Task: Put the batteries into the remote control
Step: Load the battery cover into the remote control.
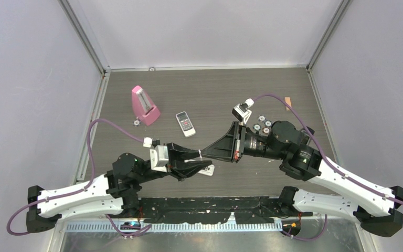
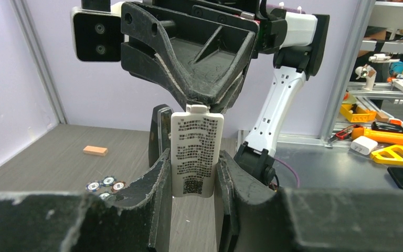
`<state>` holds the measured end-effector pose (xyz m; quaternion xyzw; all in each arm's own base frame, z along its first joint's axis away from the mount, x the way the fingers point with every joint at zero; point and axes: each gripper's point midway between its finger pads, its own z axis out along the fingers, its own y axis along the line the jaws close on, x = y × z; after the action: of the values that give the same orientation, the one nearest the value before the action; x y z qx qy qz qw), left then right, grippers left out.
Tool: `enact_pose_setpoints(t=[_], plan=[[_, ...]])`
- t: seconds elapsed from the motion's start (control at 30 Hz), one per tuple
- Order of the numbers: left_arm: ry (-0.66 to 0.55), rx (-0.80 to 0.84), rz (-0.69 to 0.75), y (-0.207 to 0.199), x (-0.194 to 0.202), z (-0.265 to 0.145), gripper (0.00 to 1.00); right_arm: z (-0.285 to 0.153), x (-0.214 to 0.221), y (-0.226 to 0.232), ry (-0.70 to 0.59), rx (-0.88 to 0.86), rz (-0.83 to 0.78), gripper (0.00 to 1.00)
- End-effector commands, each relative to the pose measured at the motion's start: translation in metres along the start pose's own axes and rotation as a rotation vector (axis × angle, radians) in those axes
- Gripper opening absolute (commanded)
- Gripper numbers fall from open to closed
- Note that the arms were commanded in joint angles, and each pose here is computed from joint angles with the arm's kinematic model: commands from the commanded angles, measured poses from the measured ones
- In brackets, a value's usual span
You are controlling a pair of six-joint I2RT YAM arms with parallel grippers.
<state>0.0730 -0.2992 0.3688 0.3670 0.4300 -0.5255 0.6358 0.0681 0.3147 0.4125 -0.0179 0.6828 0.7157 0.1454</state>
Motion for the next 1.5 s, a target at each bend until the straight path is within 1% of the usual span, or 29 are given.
enact_pose_setpoints(t=[0.0,0.03,0.07,0.1,0.13,0.17,0.2,0.27,0.3,0.33,0.4,0.43,0.53,0.6,0.7,0.97,1.07,1.2,1.33,1.4,1.47], plan=[[-0.085,-0.011,0.048,0.002,-0.037,0.003,0.07,-0.006,-0.005,0.006,-0.034,0.009,-0.031,0.11],[-0.079,-0.010,0.052,0.002,-0.036,0.003,0.07,-0.007,-0.006,0.005,-0.036,0.013,-0.036,0.15],[-0.071,-0.011,0.056,0.003,-0.036,0.002,0.06,-0.008,-0.007,0.003,-0.046,0.027,-0.038,0.25],[-0.055,-0.015,0.059,0.004,-0.034,0.003,0.07,-0.009,-0.008,0.003,-0.053,0.031,-0.048,0.32],[-0.034,-0.016,0.059,0.004,-0.032,0.002,0.07,-0.011,-0.010,0.001,-0.069,0.042,-0.054,0.44],[-0.004,-0.019,0.062,0.005,-0.029,0.002,0.07,-0.014,-0.012,0.002,-0.084,0.045,-0.075,0.49],[0.025,-0.019,0.065,0.005,-0.026,0.002,0.07,-0.017,-0.017,-0.001,-0.112,0.075,-0.083,0.57],[0.067,-0.016,0.069,0.005,-0.024,0.001,0.07,-0.025,-0.025,-0.005,-0.163,0.129,-0.127,0.65],[0.090,-0.013,0.066,0.004,-0.022,0.000,0.07,-0.030,-0.031,-0.007,-0.195,0.153,-0.167,0.67],[0.124,-0.009,0.085,0.005,-0.018,-0.001,0.07,-0.035,-0.032,-0.009,-0.202,0.192,-0.181,0.71],[0.187,-0.002,0.113,0.006,-0.012,-0.004,0.07,-0.045,-0.039,-0.012,-0.229,0.262,-0.245,0.74],[0.240,0.000,0.116,0.006,-0.004,-0.007,0.07,-0.049,-0.044,-0.015,-0.247,0.291,-0.287,0.74],[0.332,0.016,0.136,0.006,0.003,-0.014,0.07,-0.057,-0.051,-0.018,-0.262,0.359,-0.361,0.75],[0.402,0.024,0.150,0.007,0.011,-0.017,0.07,-0.056,-0.053,-0.021,-0.237,0.399,-0.430,0.75],[0.488,0.026,0.165,0.009,0.022,-0.022,0.06,-0.052,-0.052,-0.024,-0.196,0.424,-0.482,0.74],[0.625,0.041,0.188,0.013,0.041,-0.026,0.03,-0.030,-0.039,-0.041,-0.098,0.462,-0.573,0.73],[0.656,0.047,0.185,0.013,0.048,-0.025,0.03,-0.023,-0.035,-0.052,-0.061,0.490,-0.585,0.73],[0.668,0.057,0.180,0.012,0.053,-0.024,0.04,-0.020,-0.033,-0.066,-0.040,0.526,-0.584,0.72],[0.677,0.062,0.181,0.012,0.055,-0.023,0.04,-0.019,-0.030,-0.077,-0.032,0.552,-0.566,0.57],[0.678,0.058,0.182,0.013,0.056,-0.022,0.05,-0.019,-0.028,-0.078,-0.024,0.550,-0.556,0.52],[0.676,0.057,0.182,0.013,0.056,-0.021,0.05,-0.019,-0.024,-0.079,-0.001,0.545,-0.551,0.52]])
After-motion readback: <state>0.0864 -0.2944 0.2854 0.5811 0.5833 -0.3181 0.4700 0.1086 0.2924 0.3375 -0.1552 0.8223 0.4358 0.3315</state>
